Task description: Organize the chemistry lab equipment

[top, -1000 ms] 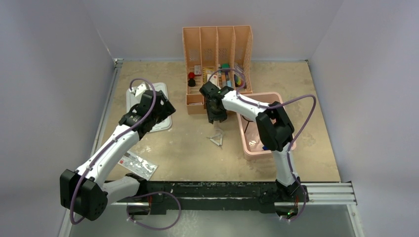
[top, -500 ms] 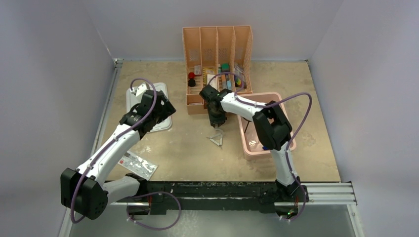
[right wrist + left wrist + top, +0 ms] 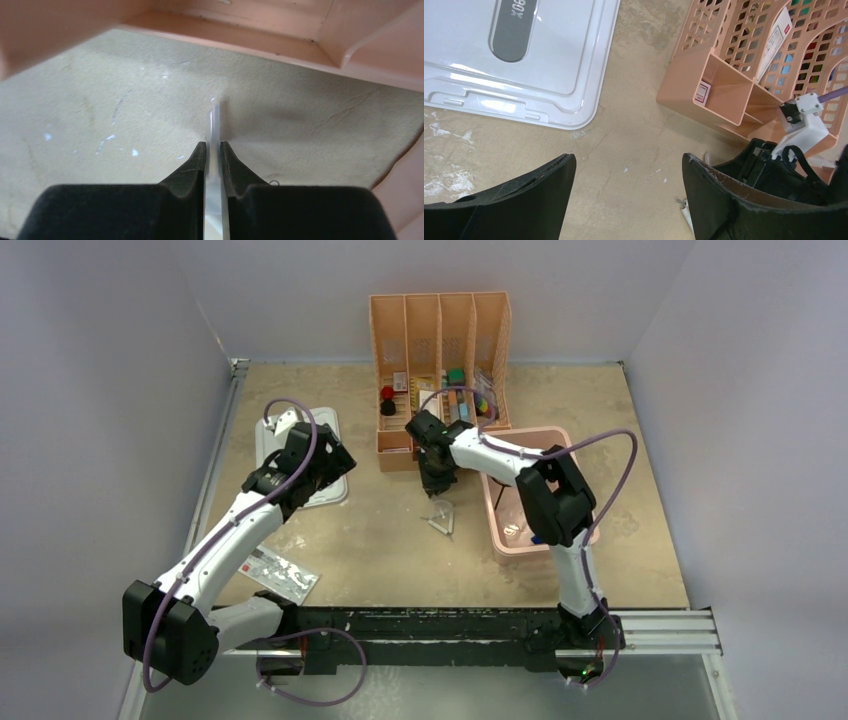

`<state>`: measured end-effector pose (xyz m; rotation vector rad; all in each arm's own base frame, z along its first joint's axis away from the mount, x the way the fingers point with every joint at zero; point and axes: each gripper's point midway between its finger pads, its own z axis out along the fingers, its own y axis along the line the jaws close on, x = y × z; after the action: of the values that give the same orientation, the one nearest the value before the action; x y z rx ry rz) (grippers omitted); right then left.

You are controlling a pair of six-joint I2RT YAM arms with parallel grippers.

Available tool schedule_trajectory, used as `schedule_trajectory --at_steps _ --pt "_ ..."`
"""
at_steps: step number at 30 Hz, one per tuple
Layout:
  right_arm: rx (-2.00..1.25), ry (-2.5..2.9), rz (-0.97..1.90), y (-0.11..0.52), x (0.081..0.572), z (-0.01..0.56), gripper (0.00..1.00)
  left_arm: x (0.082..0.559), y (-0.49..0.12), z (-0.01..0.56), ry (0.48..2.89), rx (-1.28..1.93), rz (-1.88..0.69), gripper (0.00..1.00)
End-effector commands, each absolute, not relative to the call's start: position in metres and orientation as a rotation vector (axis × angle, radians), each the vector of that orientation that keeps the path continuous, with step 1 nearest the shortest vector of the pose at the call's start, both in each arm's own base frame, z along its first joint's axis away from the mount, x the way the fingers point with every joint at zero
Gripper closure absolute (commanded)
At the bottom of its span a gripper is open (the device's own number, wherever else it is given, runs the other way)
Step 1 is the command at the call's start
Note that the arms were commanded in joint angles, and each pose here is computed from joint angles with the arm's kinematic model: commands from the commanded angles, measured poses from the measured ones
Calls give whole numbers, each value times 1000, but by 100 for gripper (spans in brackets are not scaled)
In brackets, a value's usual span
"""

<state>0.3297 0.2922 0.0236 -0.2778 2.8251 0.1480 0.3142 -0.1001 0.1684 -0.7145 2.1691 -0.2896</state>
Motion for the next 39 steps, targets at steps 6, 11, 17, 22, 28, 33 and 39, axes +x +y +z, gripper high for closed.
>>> schedule_trajectory --at_steps 6,11,17,22,28,33,39 --pt "-330 2546 472 324 343 143 100 317 -102 187 2102 -708 -358 23" --pt "-354 2404 525 317 348 196 100 319 -119 200 2066 -657 -494 23" --pt "-263 2277 507 259 355 265 100 321 -138 220 2026 -570 -633 23" --pt "-134 2234 307 174 359 293 100 325 -148 229 2004 -522 -684 23" --pt "56 2286 92 85 343 287 100 334 -153 228 2012 -506 -687 23" --pt "159 2357 -41 46 314 251 100 341 -160 222 2026 -504 -708 23" --pt "203 2452 -135 29 292 192 100 349 -169 218 2041 -488 -732 23"
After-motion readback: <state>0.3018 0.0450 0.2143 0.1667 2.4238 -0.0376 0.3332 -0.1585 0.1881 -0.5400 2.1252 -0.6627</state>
